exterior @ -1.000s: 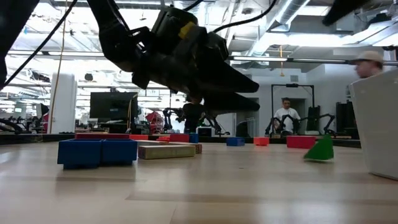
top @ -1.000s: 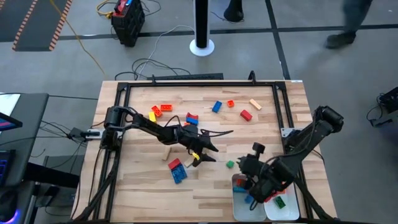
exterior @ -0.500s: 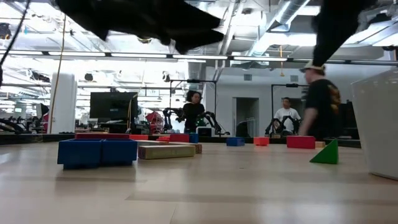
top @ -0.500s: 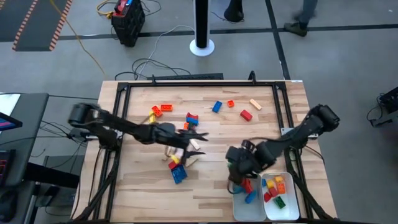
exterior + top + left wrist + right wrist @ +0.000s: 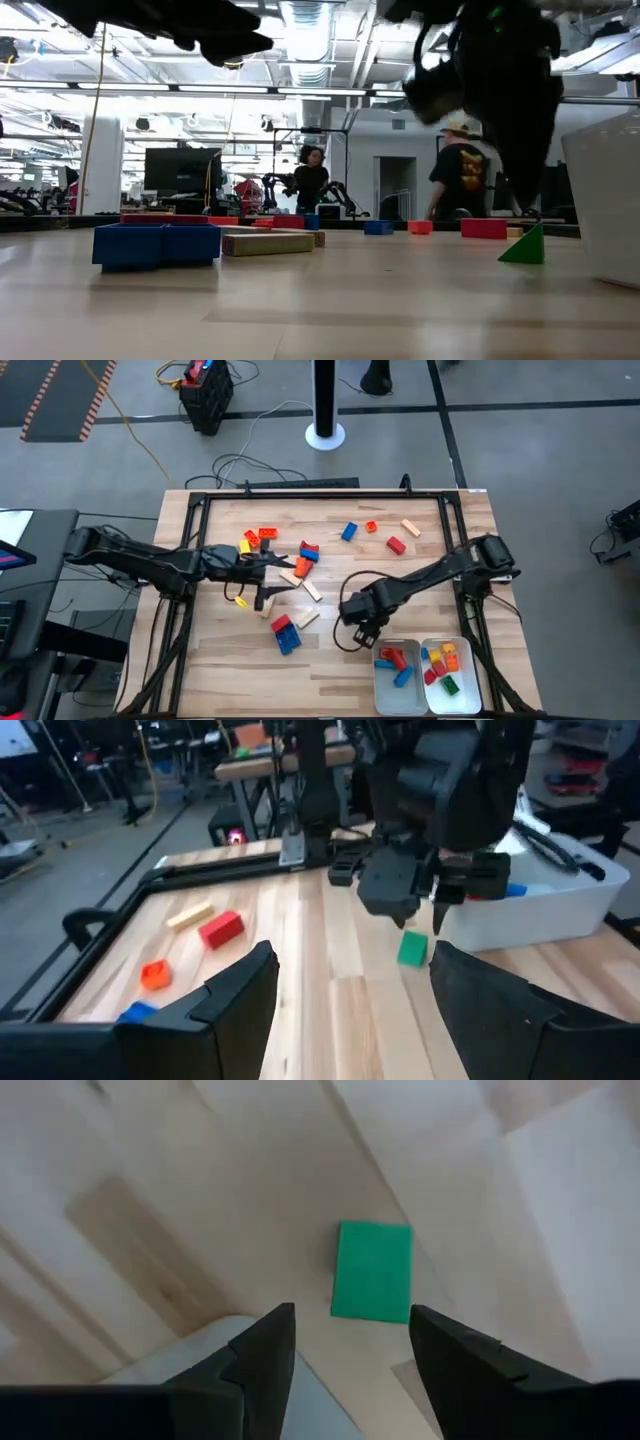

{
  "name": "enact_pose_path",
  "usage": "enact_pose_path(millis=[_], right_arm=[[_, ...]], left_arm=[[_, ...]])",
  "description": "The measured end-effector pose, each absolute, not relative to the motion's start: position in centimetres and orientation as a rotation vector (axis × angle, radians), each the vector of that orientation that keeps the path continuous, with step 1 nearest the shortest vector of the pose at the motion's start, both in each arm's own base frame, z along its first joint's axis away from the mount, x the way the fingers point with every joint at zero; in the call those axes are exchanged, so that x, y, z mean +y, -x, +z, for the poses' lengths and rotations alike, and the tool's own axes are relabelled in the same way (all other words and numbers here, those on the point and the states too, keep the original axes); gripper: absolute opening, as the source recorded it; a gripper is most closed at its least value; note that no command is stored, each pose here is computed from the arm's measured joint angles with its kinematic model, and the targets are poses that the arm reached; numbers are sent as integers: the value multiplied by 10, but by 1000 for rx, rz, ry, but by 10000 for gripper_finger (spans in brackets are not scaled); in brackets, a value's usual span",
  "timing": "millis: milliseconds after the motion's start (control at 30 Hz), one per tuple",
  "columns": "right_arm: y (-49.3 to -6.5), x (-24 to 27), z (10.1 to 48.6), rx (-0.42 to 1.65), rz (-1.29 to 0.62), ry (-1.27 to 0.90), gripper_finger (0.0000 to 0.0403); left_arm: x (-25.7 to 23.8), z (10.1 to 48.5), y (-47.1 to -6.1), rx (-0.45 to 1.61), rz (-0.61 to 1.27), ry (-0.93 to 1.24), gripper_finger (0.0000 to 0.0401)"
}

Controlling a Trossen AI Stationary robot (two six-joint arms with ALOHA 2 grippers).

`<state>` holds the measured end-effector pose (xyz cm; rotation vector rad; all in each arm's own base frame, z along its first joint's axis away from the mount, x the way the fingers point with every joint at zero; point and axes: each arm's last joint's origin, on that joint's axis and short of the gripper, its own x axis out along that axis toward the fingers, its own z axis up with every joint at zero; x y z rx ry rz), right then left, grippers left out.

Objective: Sort blocks by size
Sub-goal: Put the small green wooden block into the white bin

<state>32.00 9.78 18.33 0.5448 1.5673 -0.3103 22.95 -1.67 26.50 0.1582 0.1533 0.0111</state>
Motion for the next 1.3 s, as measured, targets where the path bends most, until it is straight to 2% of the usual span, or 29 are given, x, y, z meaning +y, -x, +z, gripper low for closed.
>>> enact_pose_path(millis=[433, 733, 1033, 1300], right_arm=[[-349, 93, 156, 1777, -251, -408, 226], [-354, 95, 143, 1938, -260, -317, 226], [-347, 90, 145, 2009, -287, -200, 226], [-350, 81, 144, 1975, -330, -167, 225]], left_arm=[[-16, 264, -226, 185, 14, -163, 249], [-16, 263, -226, 195, 14, -164, 249], [-16, 263, -226, 198, 13, -165, 249], [-16, 263, -226, 199, 13, -166, 249]])
